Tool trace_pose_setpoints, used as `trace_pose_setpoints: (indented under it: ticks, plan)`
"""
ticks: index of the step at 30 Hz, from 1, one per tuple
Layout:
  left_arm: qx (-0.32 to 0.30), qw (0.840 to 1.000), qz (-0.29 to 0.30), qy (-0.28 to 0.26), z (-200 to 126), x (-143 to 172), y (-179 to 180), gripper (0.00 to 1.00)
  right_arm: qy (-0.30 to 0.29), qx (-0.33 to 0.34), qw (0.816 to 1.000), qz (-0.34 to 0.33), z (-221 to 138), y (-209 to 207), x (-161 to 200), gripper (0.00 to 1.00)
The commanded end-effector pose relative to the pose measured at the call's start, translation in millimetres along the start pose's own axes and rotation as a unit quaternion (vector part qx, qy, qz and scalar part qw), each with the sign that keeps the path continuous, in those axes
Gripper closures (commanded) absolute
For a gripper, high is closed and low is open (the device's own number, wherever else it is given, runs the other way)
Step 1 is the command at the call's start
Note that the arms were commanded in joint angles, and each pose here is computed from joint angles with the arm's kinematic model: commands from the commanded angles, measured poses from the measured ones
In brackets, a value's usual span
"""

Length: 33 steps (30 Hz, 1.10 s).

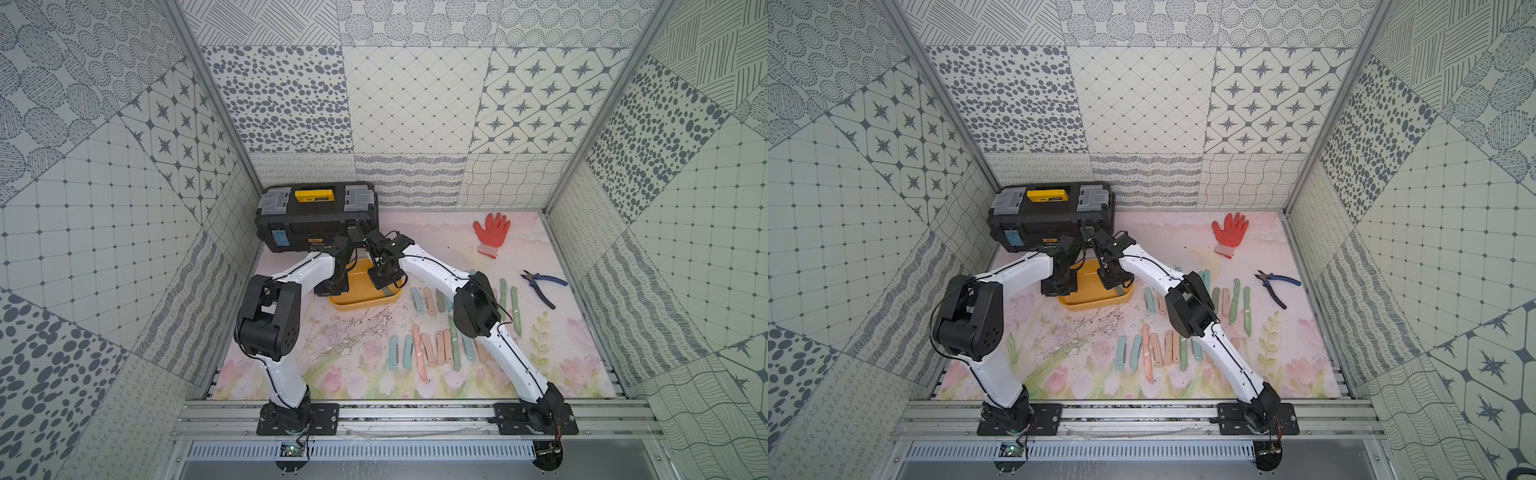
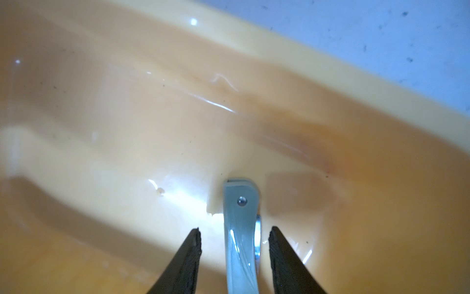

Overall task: Take the fruit knife out of the storage box
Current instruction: Adjust the storage box at the center of the board.

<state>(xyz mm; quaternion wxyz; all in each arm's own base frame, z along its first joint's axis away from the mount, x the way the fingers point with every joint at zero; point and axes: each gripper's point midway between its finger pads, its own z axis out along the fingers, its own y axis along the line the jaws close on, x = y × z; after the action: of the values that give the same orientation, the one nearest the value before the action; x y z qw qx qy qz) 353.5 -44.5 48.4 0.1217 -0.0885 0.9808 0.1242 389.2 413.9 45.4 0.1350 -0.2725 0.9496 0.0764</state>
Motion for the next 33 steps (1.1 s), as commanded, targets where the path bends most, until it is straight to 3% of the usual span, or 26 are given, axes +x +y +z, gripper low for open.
trace_pose_setpoints:
  ticks: [1,14,25,33]
  plan:
    - [-0.023,1.0,0.01,0.004,3,3,6,0.82,-0.001,-0.003,1.0,0.002,6,3,1,0.5]
    - [-0.025,1.0,0.009,0.003,4,2,7,0.82,0.057,0.009,0.998,0.007,27,4,20,0.47]
    - [-0.023,1.0,0.008,0.001,3,2,7,0.82,0.055,0.026,0.998,0.003,30,-2,22,0.74]
    - [-0.025,1.0,0.009,0.003,3,3,7,0.82,-0.017,0.02,1.0,0.003,-6,-2,-13,0.81]
